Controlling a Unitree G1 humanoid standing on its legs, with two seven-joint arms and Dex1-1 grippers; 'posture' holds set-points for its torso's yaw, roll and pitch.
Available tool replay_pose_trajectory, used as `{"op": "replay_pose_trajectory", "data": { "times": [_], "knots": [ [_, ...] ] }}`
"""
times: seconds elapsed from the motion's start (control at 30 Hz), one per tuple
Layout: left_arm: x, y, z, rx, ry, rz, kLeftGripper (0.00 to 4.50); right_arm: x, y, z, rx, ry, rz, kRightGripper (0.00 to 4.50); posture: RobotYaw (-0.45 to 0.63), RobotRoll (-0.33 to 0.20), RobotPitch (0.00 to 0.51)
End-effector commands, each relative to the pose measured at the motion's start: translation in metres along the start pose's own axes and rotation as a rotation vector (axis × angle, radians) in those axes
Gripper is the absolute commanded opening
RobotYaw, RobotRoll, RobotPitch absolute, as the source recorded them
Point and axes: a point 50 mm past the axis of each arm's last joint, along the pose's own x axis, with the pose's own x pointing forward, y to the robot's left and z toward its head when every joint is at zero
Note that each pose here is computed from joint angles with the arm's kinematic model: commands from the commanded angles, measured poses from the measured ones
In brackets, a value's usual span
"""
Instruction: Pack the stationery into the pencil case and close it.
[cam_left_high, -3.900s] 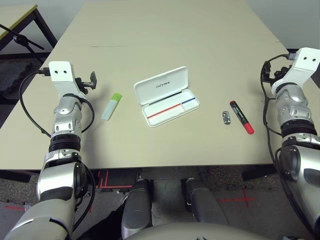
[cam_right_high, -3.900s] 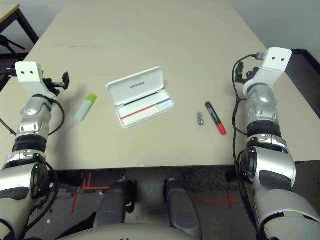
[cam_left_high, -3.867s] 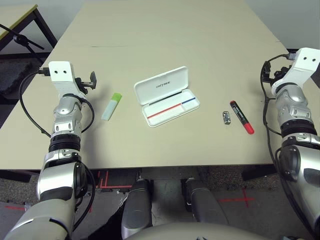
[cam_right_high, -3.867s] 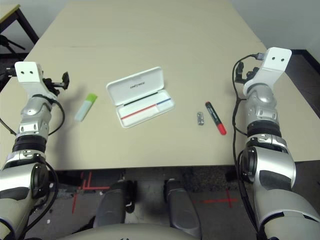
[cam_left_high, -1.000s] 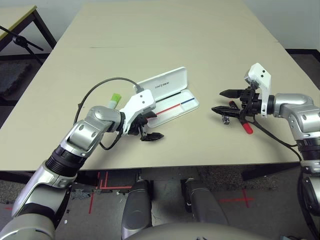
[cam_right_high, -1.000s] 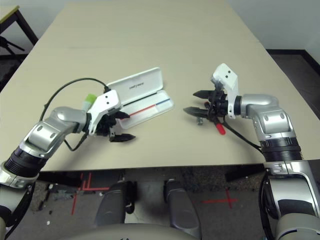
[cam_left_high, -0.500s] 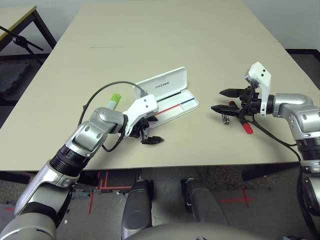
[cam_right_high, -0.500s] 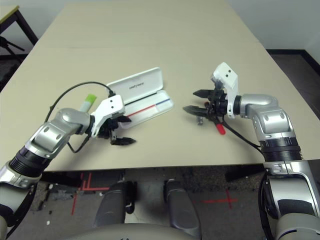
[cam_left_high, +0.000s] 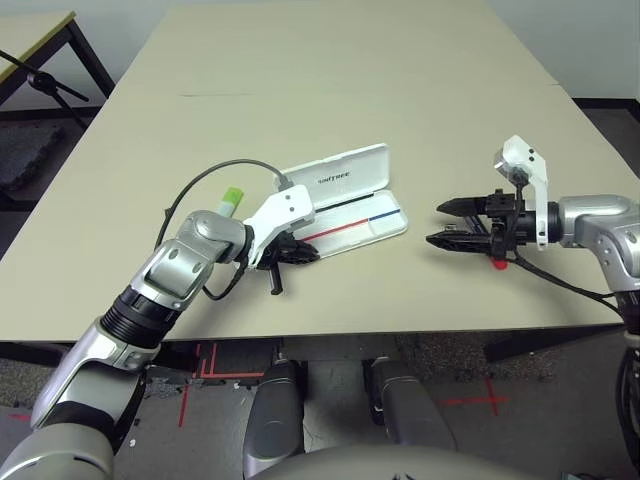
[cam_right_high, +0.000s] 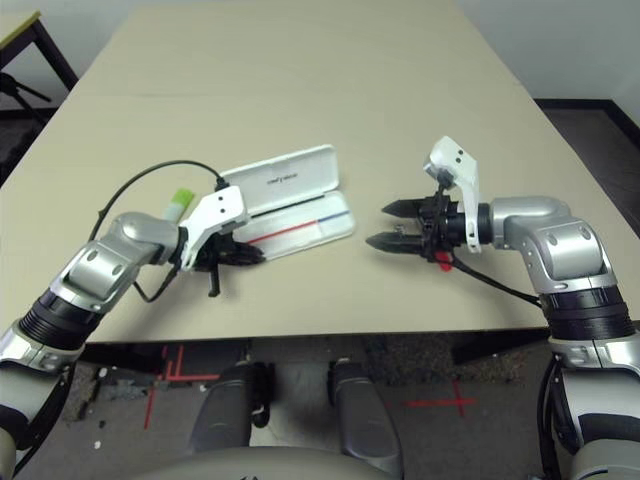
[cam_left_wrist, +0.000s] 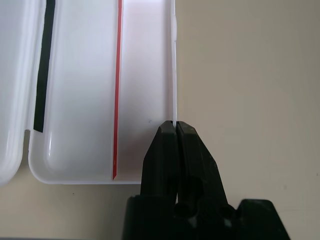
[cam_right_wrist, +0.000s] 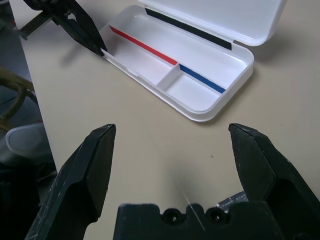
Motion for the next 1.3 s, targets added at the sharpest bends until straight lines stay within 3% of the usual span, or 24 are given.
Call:
{"op": "replay_pose_trajectory", "data": {
  "times": [0.03,0.47,1.3],
  "knots": [
    [-0.01,0.002,0.001,0.091,0.01,-0.013,0.05,0.0,0.005,-0.001,-0.004,0.03,0.04,4.5,-0.06,0.0,0.137],
    [-0.028,-0.012,-0.014,0.243,0.054,-0.107,0.05,0.001,0.005,-0.005,-0.027,0.093,0.068,4.5,-0.05,0.0,0.126],
    [-0.026,-0.019,-0.022,0.177,0.059,-0.085,0.05,0.009,0.006,-0.011,-0.056,0.15,0.123,4.5,-0.04,0.0,0.117]
  ]
}}
